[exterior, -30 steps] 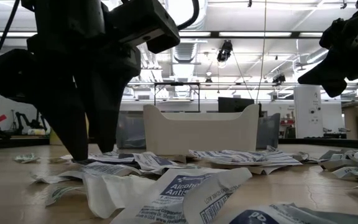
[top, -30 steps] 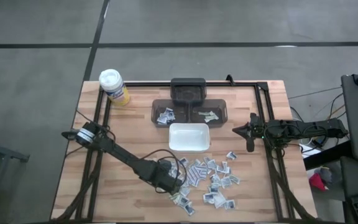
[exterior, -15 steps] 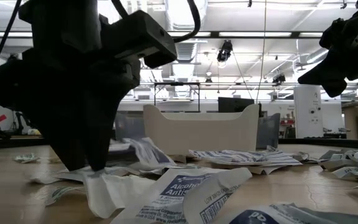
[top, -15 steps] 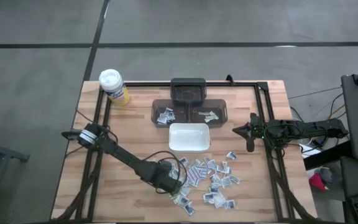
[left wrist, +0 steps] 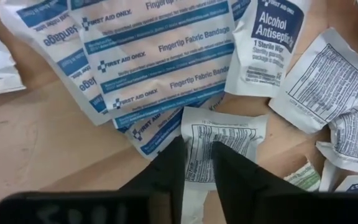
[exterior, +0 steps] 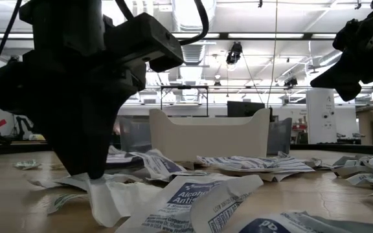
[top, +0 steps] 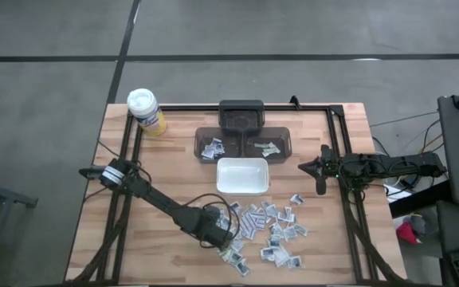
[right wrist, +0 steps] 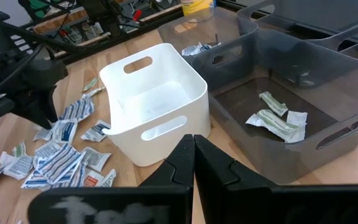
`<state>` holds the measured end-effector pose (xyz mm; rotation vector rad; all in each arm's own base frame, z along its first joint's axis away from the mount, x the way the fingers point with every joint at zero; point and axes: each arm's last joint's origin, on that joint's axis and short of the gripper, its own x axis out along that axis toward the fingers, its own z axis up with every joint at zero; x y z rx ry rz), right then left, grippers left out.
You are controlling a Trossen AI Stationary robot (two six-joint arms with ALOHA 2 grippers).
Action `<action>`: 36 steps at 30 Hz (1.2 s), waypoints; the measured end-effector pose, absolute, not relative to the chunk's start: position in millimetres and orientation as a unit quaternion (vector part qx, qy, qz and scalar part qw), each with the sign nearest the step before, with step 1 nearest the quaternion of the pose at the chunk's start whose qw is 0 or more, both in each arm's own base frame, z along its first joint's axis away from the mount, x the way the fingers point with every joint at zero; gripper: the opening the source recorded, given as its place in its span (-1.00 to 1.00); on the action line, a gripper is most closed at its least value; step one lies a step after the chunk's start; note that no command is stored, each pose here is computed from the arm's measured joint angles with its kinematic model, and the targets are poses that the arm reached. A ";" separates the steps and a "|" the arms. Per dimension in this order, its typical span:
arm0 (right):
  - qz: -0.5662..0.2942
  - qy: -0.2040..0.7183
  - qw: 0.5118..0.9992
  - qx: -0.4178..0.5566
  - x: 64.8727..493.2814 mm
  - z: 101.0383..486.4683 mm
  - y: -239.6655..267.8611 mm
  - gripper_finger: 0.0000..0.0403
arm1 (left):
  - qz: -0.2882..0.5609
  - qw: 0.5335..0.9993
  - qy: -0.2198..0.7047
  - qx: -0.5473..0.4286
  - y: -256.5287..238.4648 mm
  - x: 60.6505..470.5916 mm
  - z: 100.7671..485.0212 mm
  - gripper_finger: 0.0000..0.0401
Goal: Pick & Place First Aid Supplies
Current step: Put the alcohol pad into the bottom left black bin
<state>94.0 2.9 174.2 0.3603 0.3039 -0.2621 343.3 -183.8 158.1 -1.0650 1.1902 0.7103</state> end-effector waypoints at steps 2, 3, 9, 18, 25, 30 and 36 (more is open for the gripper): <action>-0.129 0.150 0.964 0.178 94.0 174.2 2.9 -0.96 | 0.313 0.644 0.519 -0.466 -183.6 343.4 158.4 -0.69; -0.129 0.150 0.964 0.178 94.0 174.2 2.9 -0.96 | 0.313 0.646 0.517 -0.466 -183.4 343.2 159.4 -0.71; -0.129 0.150 0.964 0.178 94.0 174.2 2.9 -0.96 | 0.312 0.667 0.497 -0.459 -183.5 345.9 166.2 -0.80; -0.129 0.150 0.964 0.178 94.0 174.2 2.9 -0.96 | 0.312 0.671 0.494 -0.458 -183.1 346.4 168.7 -0.99; -0.130 0.150 0.964 0.178 94.1 174.2 2.9 -0.96 | 0.283 0.689 0.489 -0.455 -187.1 354.2 185.7 -0.99; -0.130 0.150 0.964 0.178 94.1 174.2 2.9 -0.96 | 0.280 0.698 0.507 -0.420 -188.2 355.7 208.7 -1.00; -0.129 0.150 0.964 0.178 94.0 174.2 2.9 -0.96 | 0.294 0.696 0.550 -0.356 -189.0 346.1 243.4 -1.00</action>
